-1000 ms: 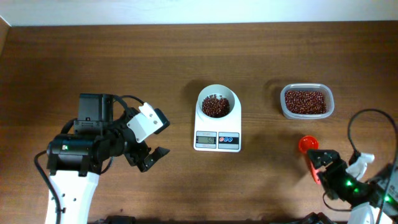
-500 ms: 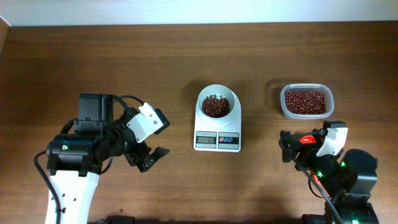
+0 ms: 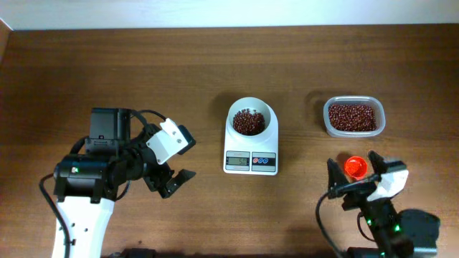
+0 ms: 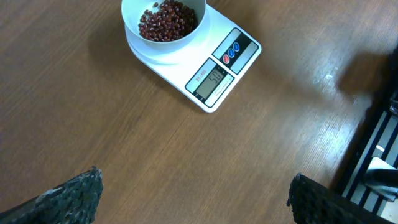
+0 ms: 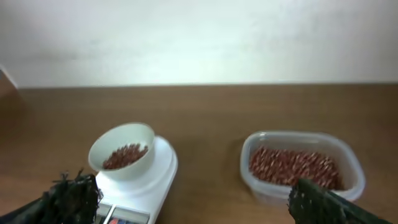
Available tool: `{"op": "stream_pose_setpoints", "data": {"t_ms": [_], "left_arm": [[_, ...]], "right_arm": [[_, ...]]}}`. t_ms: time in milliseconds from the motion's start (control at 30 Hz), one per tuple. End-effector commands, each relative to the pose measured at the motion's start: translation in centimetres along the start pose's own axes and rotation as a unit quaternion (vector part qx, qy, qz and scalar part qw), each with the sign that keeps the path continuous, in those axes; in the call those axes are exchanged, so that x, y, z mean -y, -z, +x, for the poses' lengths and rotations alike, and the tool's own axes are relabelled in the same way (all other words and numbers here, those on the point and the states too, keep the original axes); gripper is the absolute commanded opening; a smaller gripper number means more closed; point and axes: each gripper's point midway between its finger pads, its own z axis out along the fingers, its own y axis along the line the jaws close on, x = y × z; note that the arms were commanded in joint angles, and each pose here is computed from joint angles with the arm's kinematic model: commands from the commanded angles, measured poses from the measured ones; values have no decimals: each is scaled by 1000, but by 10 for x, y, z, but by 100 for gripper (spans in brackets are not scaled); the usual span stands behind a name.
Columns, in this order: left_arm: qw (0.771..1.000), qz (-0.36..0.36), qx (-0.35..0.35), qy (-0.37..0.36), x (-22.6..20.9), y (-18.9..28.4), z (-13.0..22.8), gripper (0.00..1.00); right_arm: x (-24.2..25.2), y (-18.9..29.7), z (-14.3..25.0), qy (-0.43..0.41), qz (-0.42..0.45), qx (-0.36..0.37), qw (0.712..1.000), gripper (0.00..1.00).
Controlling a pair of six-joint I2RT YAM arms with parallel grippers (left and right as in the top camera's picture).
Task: Scoop and weigh 50g on scale
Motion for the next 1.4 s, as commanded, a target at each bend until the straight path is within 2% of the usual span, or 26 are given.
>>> {"op": "stream_pose_setpoints", "data": {"t_ms": [0,200,367,467,1367], "left_arm": [[1000,1,9,-7,1,3,-4,99],[1000,1,9,-7,1,3,-4,99],[1000,1,9,-7,1,3,-4,99],[1000,1,9,-7,1,3,-4,99],[1000,-2,12,-10,2,5,-4,99]], "right_arm": [[14,1,3,14,37,39,998,99],[28,-22,26,29,46,112,992,99],[41,-28,47,23,73,94,993,99],[52,-30,66,14,102,56,993,99],[55,-29,65,27,112,56,992,99]]}}
